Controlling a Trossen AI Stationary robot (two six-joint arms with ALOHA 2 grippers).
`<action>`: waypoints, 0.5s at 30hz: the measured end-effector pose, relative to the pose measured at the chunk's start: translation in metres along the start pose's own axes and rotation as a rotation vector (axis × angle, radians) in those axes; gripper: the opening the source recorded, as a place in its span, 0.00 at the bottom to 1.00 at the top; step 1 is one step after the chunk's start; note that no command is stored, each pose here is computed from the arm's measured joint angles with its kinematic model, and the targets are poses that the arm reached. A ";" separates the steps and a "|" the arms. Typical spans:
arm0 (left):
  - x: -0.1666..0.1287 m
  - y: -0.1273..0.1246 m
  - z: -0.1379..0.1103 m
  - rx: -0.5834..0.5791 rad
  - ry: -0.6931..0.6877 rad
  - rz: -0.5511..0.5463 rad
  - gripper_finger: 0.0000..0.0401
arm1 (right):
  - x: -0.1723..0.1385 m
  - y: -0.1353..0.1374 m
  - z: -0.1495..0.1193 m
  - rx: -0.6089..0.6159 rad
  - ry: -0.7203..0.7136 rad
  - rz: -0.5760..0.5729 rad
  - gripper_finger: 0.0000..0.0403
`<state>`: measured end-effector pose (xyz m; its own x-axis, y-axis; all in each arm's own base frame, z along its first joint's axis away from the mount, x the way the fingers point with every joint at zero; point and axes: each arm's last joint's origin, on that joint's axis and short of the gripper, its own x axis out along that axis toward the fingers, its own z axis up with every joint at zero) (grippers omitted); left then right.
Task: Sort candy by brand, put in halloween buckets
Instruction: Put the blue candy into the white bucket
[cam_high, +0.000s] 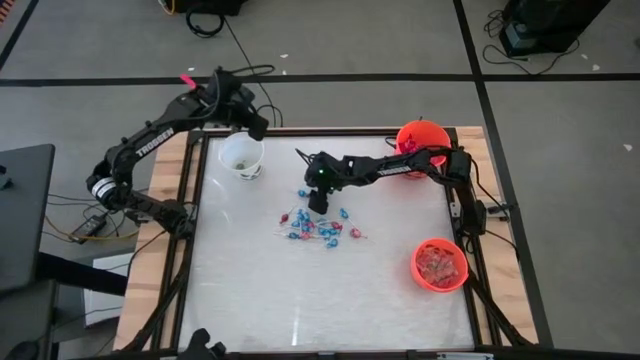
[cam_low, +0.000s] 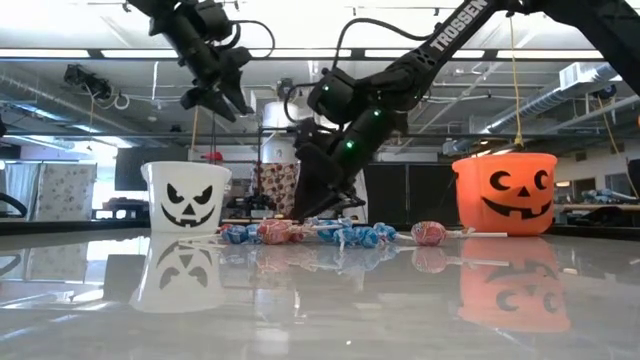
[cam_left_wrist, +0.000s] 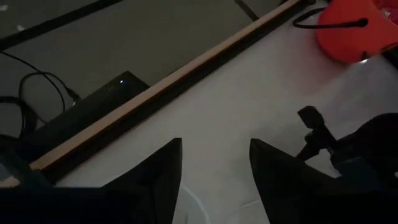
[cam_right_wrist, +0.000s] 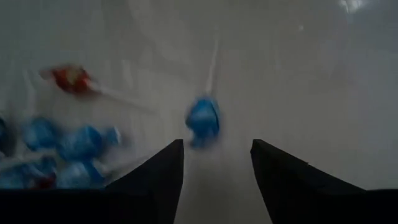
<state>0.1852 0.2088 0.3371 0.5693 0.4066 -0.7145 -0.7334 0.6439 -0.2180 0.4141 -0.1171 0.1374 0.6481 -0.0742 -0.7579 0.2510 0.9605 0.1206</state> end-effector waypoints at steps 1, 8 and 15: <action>0.000 -0.002 0.000 0.005 0.002 -0.004 0.48 | 0.000 0.001 0.002 -0.003 -0.022 0.015 0.48; 0.002 -0.010 -0.003 0.017 0.016 -0.015 0.48 | 0.022 0.001 -0.005 -0.011 -0.037 0.033 0.43; 0.001 -0.011 -0.003 0.024 0.018 -0.007 0.48 | 0.024 0.000 -0.004 -0.008 -0.035 0.040 0.41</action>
<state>0.1926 0.1996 0.3368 0.5674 0.3901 -0.7252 -0.7202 0.6620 -0.2074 0.4268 -0.1178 0.1164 0.6825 -0.0454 -0.7295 0.2193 0.9648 0.1451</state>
